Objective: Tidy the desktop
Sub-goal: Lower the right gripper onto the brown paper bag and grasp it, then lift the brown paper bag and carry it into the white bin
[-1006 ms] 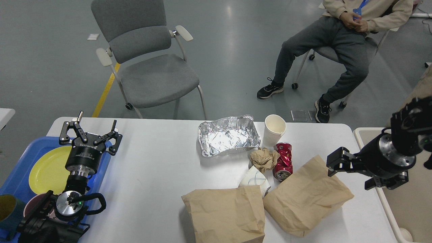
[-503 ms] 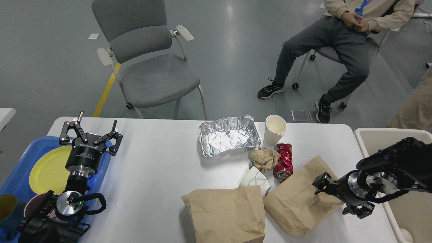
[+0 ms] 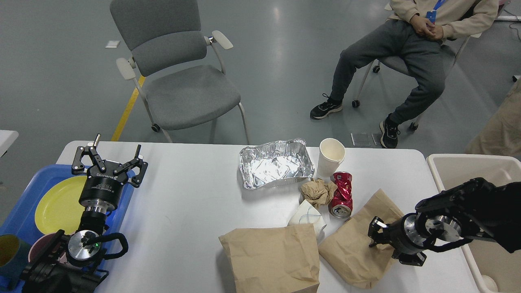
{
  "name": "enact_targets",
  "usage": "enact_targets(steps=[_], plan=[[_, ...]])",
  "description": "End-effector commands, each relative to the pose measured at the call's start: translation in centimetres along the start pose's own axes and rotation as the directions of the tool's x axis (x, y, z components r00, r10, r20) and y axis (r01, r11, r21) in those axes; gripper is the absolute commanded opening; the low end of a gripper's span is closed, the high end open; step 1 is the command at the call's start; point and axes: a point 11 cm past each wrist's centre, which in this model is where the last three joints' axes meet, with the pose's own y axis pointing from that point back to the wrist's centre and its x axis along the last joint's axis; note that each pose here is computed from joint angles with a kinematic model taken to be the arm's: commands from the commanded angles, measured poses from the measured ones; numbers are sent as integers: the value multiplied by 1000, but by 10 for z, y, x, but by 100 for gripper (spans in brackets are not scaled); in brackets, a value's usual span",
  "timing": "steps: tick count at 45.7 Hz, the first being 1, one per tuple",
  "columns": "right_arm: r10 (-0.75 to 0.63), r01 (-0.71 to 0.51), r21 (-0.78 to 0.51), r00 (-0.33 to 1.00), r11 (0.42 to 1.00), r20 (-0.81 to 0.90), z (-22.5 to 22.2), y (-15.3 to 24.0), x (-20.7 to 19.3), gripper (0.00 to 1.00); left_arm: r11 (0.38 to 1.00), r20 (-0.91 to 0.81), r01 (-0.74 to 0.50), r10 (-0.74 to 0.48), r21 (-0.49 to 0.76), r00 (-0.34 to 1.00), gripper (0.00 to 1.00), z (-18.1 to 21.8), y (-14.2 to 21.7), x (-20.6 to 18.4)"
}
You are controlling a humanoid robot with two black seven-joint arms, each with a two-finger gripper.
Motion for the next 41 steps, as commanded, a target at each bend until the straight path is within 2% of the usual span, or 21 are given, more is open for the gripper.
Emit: enact_targets(steps=[1, 8, 31, 41], plan=[[23, -22, -7, 1000, 1000, 3, 3, -4, 0, 0, 1000, -1, 0, 0, 0, 1000, 96, 0, 0, 0], [62, -62, -26, 998, 998, 14, 11, -9, 1, 0, 1000, 1, 0, 0, 1, 1000, 96, 0, 0, 0], [60, -59, -42, 998, 997, 20, 16, -4, 3, 0, 1000, -1, 0, 0, 2, 1000, 96, 0, 0, 0], [23, -21, -49, 999, 999, 24, 21, 36, 27, 0, 1000, 2, 0, 0, -1, 1000, 96, 1, 0, 0]])
